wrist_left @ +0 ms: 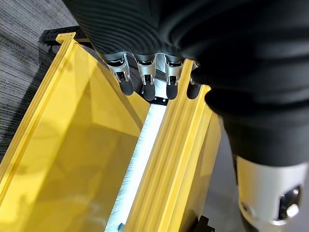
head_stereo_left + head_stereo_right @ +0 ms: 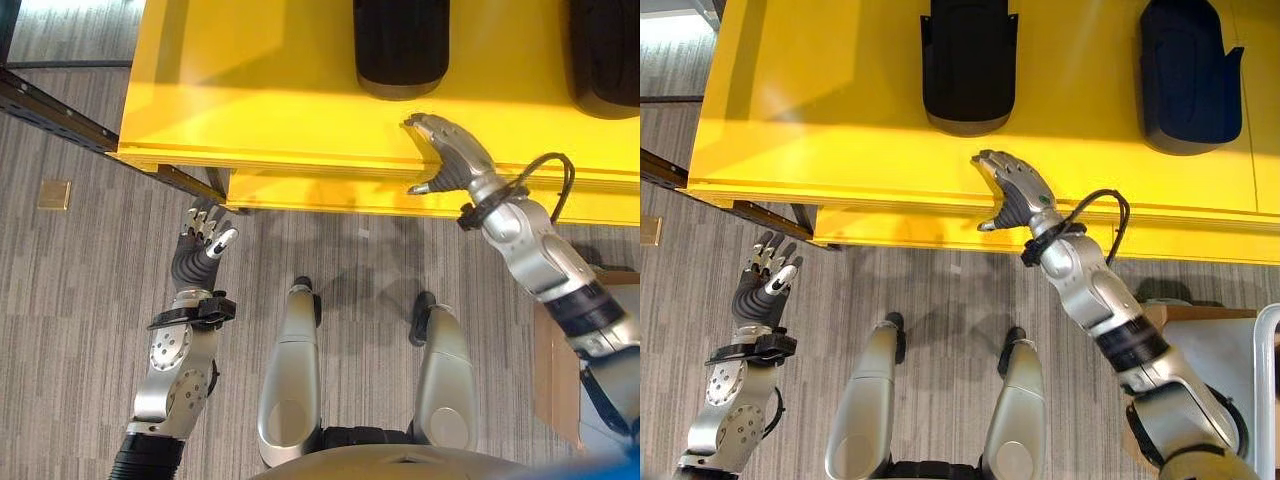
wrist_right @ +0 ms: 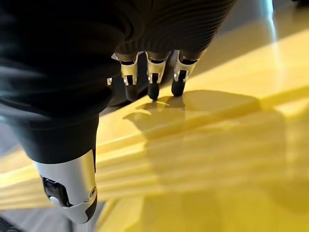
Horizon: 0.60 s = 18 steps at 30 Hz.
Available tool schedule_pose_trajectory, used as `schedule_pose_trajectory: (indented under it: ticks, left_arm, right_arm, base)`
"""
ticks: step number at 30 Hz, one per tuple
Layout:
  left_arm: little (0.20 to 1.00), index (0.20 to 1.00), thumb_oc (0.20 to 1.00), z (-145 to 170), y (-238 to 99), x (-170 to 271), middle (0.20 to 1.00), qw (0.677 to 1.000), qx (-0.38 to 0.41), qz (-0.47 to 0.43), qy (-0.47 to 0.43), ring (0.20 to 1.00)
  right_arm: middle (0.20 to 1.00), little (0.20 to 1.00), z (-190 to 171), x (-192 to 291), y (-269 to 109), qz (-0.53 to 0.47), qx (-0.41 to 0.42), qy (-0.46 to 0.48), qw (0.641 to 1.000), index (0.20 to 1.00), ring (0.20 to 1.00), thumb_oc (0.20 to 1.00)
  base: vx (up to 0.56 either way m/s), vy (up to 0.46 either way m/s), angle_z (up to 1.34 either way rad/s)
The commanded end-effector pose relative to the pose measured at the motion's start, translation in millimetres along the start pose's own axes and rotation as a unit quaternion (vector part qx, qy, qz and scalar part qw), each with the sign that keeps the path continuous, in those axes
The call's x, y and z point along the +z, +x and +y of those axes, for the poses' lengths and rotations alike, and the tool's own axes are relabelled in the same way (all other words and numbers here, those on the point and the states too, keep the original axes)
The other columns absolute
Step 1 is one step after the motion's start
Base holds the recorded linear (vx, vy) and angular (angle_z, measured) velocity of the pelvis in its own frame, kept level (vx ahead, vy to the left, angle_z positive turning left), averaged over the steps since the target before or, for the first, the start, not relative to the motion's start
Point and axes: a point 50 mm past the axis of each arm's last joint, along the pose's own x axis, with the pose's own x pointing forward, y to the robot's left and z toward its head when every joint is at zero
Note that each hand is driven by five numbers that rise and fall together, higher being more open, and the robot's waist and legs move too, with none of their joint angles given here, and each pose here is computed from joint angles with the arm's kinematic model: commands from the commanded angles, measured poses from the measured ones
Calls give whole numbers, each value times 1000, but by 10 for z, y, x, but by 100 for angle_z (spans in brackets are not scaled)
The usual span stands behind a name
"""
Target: Move parts from the plastic box to the shelf.
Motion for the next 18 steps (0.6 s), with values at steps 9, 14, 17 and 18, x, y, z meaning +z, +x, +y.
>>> schedule_pose_trajectory:
  ticks: [9,14,17,18]
  left_arm:
    - [1000,1000,1000,177,-186,81,1000,999,8,-11,33,1000]
    - [1000,1000,1000,214,-193,42,1000,999,10,0,34,1000]
    - [1000,1000,1000,208,-193,3,1000,1000,9,7,28,1000]
    - [1000,1000,1000,204,-208,-61,1000,1000,11,17,17,1000]
  right_arm:
    - [1000,1000,-247,-142,-592,-12,4,126,992,1000,1000,1000]
    - [1000,1000,-396,-214,-744,-4,-47,163,986,1000,1000,1000]
    - [1000,1000,-417,-249,-823,2,-79,189,979,1000,1000,1000]
    - [1000,1000,-340,-288,-876,9,-96,236,967,1000,1000,1000]
  base:
    - [24,-68,-2]
    - [1,-86,-2]
    - [70,-102,1]
    - [91,-108,-13]
